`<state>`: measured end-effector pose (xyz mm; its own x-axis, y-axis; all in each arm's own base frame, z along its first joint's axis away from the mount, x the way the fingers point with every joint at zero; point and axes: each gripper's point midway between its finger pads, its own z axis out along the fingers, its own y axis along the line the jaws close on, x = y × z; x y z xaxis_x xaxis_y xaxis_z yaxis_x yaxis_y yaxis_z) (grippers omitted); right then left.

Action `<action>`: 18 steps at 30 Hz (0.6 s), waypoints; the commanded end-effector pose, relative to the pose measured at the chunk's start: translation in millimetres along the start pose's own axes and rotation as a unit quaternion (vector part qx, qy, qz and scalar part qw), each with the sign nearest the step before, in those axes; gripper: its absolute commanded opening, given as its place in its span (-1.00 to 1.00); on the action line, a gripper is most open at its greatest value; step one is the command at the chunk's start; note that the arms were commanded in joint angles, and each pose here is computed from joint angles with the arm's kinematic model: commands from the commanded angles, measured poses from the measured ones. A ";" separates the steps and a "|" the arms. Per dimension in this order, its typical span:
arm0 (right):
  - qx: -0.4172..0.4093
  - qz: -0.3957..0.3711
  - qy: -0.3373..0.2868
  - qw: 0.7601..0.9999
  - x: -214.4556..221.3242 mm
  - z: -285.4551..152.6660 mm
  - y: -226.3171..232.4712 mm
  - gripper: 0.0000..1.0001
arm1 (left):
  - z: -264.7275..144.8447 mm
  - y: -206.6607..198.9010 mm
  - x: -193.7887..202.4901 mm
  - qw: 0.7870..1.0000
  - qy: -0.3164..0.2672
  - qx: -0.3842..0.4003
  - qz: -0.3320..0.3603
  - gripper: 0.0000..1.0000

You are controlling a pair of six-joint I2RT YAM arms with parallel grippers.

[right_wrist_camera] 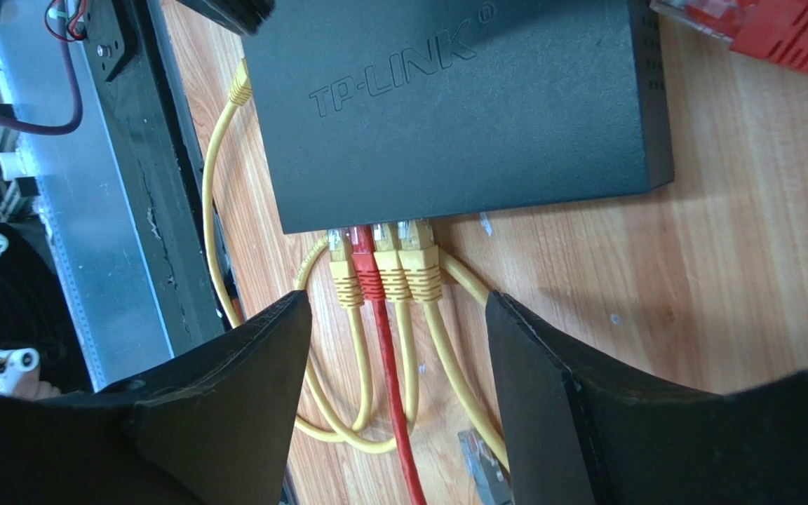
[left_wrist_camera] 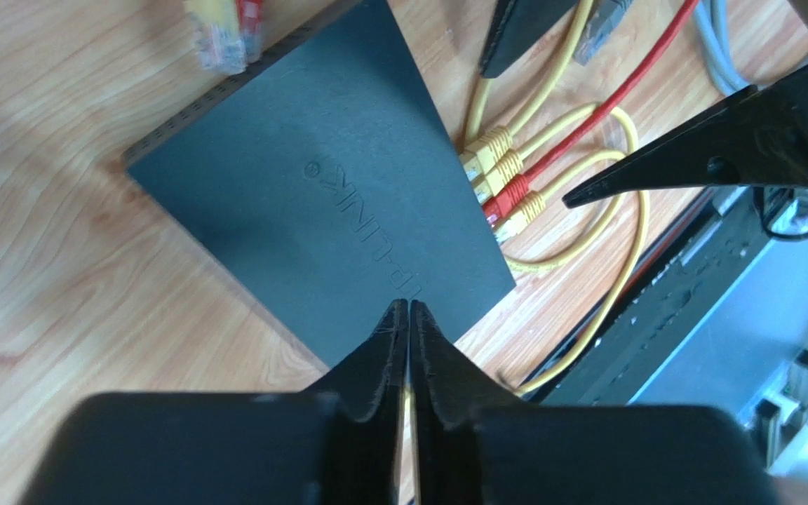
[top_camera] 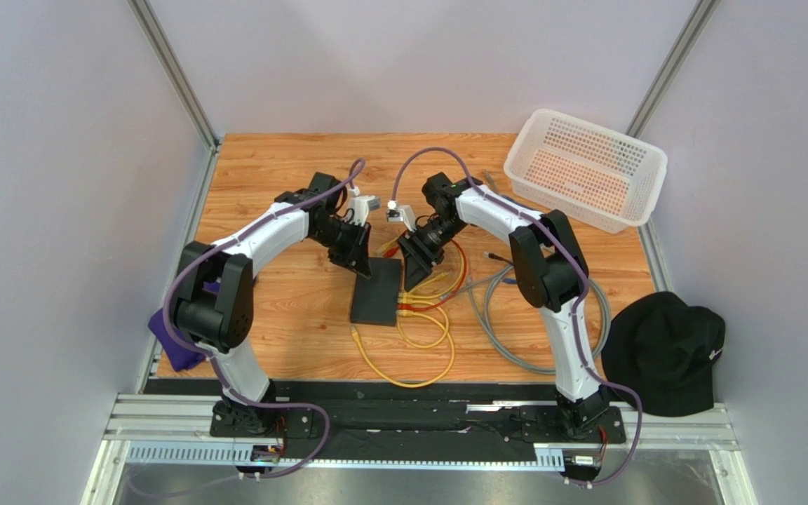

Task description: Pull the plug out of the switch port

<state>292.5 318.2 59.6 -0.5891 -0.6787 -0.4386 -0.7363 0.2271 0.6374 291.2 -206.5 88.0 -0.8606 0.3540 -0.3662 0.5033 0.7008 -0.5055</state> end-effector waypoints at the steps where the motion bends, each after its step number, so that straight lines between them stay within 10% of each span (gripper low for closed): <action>1: -0.028 0.005 -0.002 1.000 -4.2 13.9 3.4 0.31 | 16.4 -4.1 -2.2 0.999 0.013 0.034 0.002 -0.96; 18: -0.051 0.028 0.015 0.998 5.7 39.4 -11.8 0.17 | 45.4 40.1 11.0 0.994 0.084 -0.039 -0.062 -1.00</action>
<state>287.8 333.1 37.2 -0.6317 -0.6751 -0.3811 -0.6606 0.2115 0.7203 301.1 -211.5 43.1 -0.9139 0.3522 -0.2018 0.4043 0.7453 -0.5301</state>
